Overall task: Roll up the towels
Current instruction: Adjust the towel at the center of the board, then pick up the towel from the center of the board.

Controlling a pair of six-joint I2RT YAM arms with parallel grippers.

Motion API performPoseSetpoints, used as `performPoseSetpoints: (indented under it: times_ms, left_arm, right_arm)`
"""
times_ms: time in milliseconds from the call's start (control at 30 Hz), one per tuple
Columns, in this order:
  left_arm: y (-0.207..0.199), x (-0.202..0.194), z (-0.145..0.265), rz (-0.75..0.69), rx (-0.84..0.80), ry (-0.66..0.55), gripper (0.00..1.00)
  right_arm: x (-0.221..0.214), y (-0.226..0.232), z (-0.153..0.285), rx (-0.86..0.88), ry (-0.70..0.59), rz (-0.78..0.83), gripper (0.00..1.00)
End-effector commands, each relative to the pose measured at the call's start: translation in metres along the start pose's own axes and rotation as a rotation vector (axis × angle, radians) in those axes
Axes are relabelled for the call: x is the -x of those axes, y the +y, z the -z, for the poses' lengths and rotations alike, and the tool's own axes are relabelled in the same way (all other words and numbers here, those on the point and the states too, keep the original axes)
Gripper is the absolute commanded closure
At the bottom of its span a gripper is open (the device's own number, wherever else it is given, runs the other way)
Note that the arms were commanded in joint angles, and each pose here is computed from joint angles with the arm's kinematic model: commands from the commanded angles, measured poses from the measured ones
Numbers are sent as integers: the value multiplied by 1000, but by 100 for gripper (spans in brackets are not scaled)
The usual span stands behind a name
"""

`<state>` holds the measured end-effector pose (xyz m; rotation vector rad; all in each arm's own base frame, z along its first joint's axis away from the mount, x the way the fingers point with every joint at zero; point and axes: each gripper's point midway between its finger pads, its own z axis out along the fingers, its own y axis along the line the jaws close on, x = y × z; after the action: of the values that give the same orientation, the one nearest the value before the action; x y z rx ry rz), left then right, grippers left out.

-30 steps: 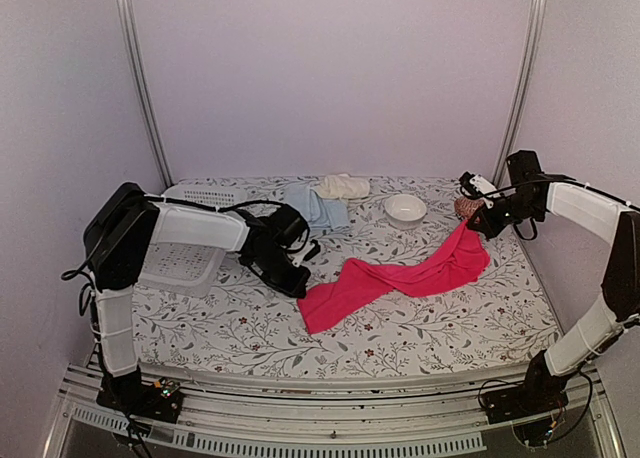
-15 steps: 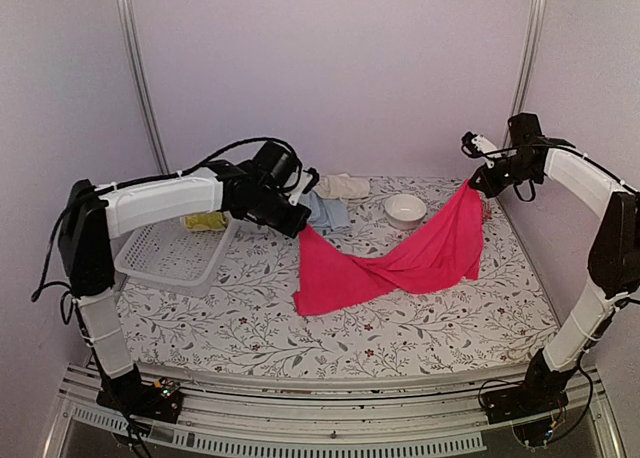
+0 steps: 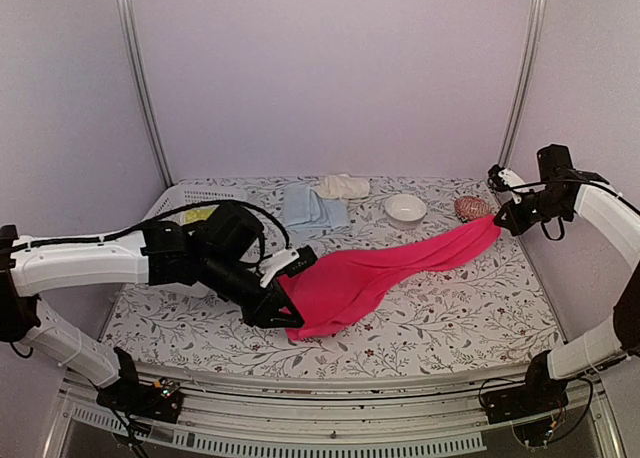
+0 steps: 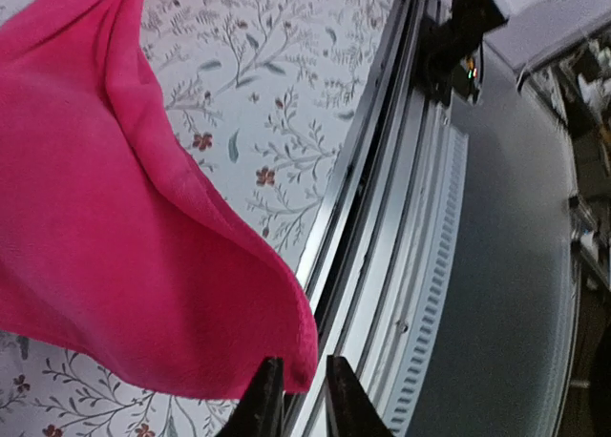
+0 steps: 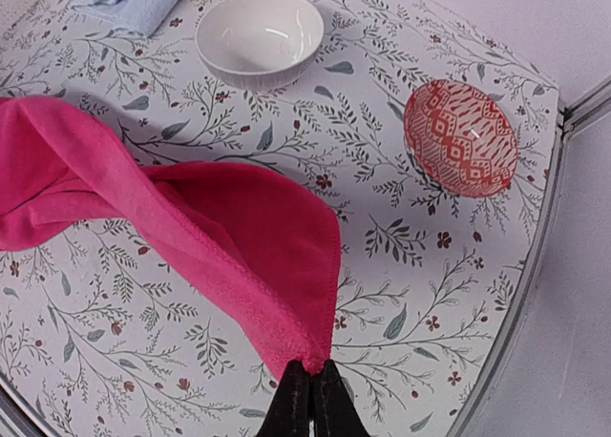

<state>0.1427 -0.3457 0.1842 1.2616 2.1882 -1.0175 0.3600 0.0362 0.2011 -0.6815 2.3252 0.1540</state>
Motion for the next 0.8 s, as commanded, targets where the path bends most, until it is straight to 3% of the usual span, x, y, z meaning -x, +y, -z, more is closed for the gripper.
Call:
performPoseSetpoints:
  times_ms: [0,67,200,333,433,633,767]
  left_arm:
    - [10,-38,-17,120,31,178,71]
    - [32,-29,-16,102,131,165,67]
    - [90,-7,-6,224,270,100,63]
    - [149,-4,-1,390,410,64,64]
    - [176,-1,0,431,506,52,65]
    - [220,-10,-7,428,661,121,73]
    - [238,-22,-13,444,704,183,69]
  right_arm:
    - [-18,0,0,-24,45,12,97]
    - [-18,2,-5,7,48,0,98]
    - [-14,6,-16,60,34,-26,98]
    - [-24,10,-36,89,28,-46,98]
    - [-30,14,-48,120,27,-55,98]
    - [-35,25,-59,176,-12,-55,97]
    - [-37,28,-62,176,-39,-51,98]
